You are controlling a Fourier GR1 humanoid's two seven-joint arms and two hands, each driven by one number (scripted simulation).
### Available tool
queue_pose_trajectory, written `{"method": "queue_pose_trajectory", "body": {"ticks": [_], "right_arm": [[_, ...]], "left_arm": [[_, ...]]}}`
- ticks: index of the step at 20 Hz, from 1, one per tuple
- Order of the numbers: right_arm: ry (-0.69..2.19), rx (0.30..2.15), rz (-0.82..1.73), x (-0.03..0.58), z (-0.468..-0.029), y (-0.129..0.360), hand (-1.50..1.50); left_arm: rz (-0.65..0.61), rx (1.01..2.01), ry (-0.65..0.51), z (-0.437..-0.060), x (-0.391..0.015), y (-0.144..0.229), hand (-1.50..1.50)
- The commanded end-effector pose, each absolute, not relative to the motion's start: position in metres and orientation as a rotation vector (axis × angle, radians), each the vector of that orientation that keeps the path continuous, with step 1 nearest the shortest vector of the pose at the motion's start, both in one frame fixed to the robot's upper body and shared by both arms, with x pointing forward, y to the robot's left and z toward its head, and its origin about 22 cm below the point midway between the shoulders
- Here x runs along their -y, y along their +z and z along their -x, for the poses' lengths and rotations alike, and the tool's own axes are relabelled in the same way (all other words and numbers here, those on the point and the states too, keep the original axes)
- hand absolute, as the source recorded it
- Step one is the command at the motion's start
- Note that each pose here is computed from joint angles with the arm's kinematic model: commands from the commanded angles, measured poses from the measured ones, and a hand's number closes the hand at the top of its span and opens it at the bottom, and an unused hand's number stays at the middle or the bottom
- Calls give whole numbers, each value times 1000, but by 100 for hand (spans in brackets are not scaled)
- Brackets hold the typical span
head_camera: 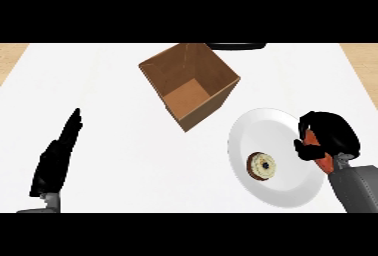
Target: Pick the sweet potato from the plate and place it in the cardboard box
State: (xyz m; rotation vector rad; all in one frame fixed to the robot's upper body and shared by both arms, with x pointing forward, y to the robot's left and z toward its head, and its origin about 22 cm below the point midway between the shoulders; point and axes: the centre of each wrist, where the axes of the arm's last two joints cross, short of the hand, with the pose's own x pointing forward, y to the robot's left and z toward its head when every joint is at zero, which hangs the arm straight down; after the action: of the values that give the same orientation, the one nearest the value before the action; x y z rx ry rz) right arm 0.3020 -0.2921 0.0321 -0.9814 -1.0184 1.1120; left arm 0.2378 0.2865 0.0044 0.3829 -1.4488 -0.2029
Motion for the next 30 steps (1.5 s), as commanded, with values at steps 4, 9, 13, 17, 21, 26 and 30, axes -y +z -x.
{"method": "queue_pose_trajectory", "body": {"ticks": [4, 9, 13, 17, 21, 26, 30], "right_arm": [[1087, 1114, 1135, 283, -287, 55, 150], [1012, 1262, 1065, 275, -291, 109, 150], [855, 1580, 900, 265, -292, 135, 150], [795, 1741, 758, 236, -294, 157, 150], [780, 1827, 696, 231, -302, 186, 150], [791, 1830, 680, 151, -305, 206, 150], [812, 1768, 682, 137, -338, 236, 150]], "left_arm": [[-396, 1458, -186, -258, -287, 6, 0], [-386, 1436, -182, -243, -296, -7, 0], [-381, 1443, -208, -230, -285, -4, 0], [-392, 1458, -190, -246, -276, 8, 0], [-365, 1457, -209, -236, -282, -4, 0], [-364, 1440, -211, -253, -290, 24, 0], [-364, 1442, -203, -247, -288, 13, 0]]}}
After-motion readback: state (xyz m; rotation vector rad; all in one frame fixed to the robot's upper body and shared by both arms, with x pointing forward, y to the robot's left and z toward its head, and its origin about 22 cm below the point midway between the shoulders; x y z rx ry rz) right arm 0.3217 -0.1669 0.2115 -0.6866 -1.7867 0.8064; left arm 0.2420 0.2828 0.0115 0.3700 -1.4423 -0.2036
